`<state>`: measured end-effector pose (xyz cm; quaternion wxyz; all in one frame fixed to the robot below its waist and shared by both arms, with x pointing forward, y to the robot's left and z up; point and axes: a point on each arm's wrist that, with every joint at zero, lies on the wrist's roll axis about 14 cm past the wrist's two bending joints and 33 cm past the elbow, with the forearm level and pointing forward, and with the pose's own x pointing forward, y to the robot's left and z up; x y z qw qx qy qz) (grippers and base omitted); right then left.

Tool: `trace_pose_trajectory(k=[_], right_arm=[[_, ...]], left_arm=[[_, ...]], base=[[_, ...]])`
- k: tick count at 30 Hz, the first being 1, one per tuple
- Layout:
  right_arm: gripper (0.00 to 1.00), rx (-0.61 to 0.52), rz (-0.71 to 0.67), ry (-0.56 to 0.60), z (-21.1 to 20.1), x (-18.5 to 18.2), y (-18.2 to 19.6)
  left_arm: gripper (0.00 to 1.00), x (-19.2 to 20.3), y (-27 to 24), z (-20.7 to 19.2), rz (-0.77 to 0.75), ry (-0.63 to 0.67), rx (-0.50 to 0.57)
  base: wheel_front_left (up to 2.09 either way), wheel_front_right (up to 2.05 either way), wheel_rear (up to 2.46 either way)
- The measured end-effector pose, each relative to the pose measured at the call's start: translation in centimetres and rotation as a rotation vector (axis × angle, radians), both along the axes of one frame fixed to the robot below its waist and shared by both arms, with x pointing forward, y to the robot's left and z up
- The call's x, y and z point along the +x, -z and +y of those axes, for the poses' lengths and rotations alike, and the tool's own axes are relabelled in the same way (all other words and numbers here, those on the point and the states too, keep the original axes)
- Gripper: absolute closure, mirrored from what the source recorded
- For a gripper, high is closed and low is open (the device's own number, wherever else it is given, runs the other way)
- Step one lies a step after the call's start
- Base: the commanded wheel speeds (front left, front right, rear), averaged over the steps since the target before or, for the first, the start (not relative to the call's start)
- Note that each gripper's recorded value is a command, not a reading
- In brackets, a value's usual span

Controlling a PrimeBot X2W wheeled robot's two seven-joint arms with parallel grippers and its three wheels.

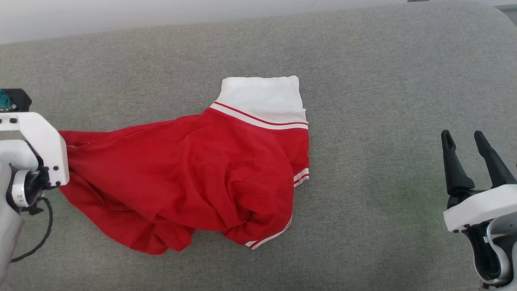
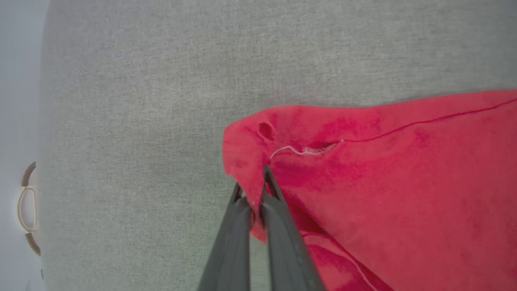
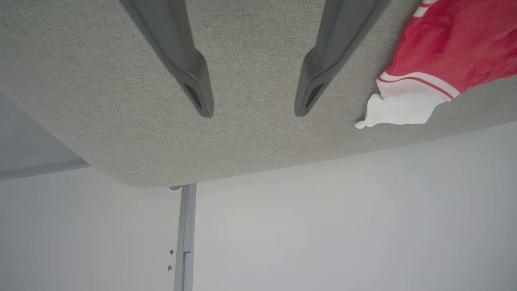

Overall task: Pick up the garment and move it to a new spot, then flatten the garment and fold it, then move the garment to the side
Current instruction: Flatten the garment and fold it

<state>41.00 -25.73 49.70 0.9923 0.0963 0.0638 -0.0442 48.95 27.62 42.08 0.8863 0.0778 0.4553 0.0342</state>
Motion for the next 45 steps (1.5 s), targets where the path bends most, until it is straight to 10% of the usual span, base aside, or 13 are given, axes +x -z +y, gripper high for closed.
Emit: trace_pose_trajectory(k=[2,3,4,20,45], right_arm=[[0.00,-0.001,0.004,-0.005,0.1,0.1,0.1],[0.00,-0.002,0.005,-0.008,0.2,0.1,0.1],[0.00,-0.003,0.007,-0.012,0.3,0.2,0.2],[0.00,0.000,-0.008,-0.108,3.2,1.9,-0.6],[0.00,-0.013,0.029,-0.080,1.9,2.1,0.7]], left_arm=[[0.56,0.2,0.0,-0.3,-0.014,-0.001,-0.020],[0.03,0.4,-0.2,-0.5,-0.023,0.004,-0.028],[0.00,0.6,-0.5,-0.9,-0.037,0.007,-0.045],[0.00,-0.3,-6.4,-6.8,-0.247,0.197,-0.162],[0.00,-8.3,4.5,-15.7,0.209,0.542,-0.153]], base=[[0.00,0.00,0.00],[0.00,0.00,0.00],[0.00,0.00,0.00],[0.00,0.00,0.00],[0.00,0.00,0.00]])
